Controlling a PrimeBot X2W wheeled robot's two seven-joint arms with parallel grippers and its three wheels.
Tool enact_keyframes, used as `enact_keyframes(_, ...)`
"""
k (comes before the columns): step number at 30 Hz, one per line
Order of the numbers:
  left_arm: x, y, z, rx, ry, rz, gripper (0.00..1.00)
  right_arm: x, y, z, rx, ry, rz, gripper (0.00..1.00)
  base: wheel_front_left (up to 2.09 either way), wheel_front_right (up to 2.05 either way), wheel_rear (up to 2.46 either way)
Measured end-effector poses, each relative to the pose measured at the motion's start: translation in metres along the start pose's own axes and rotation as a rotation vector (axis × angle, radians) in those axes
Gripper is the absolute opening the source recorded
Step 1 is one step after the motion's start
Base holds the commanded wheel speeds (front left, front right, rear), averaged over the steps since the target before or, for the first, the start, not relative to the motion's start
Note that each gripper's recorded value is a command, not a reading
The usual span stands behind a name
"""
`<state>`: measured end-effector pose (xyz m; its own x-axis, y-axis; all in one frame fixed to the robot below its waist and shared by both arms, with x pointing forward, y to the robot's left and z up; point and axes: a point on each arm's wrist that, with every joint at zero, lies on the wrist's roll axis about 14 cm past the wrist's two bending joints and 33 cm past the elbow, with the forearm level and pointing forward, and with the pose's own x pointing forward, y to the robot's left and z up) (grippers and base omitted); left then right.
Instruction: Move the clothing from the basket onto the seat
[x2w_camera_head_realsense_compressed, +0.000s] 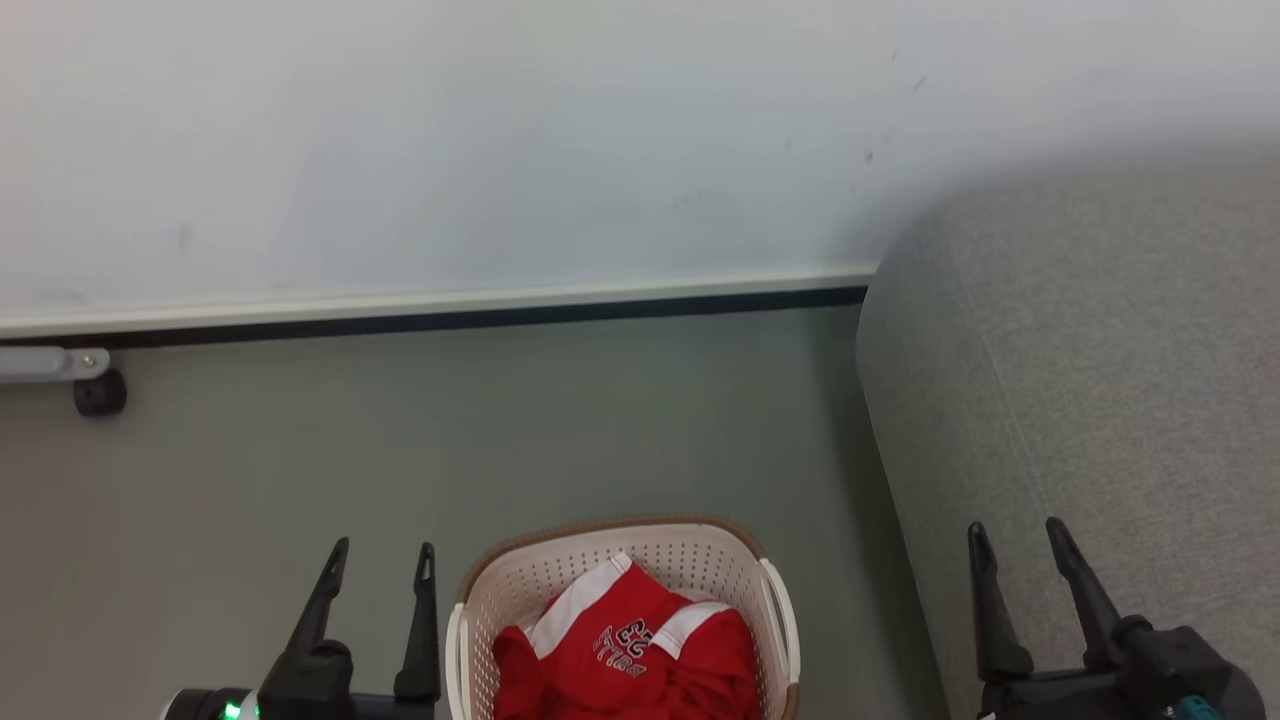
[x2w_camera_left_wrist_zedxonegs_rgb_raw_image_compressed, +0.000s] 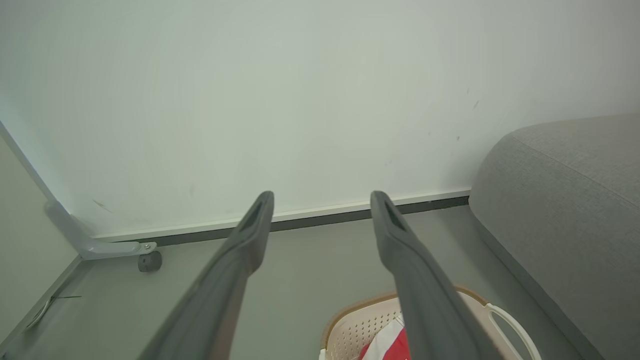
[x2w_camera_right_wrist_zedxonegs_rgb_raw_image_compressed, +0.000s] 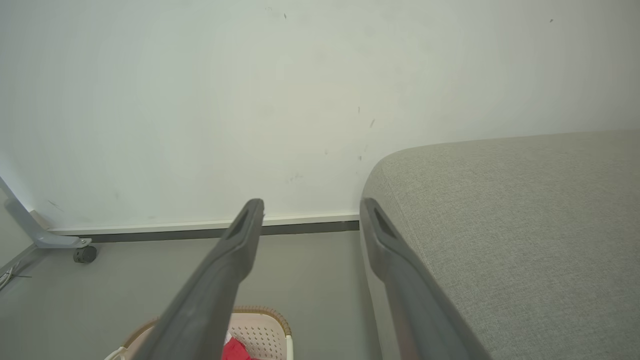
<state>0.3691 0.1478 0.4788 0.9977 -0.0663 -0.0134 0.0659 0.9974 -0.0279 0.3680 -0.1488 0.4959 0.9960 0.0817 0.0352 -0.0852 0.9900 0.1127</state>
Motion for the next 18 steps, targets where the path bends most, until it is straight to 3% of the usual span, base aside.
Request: enact_keyframes(18, 0.049, -0.056, -0.079, 0.022, 0.207, -0.204, 1.00, 0.047, -0.036, -0.003, -0.070, -0.021, -0.059, 1.00, 0.00, 0.00, 0.00)
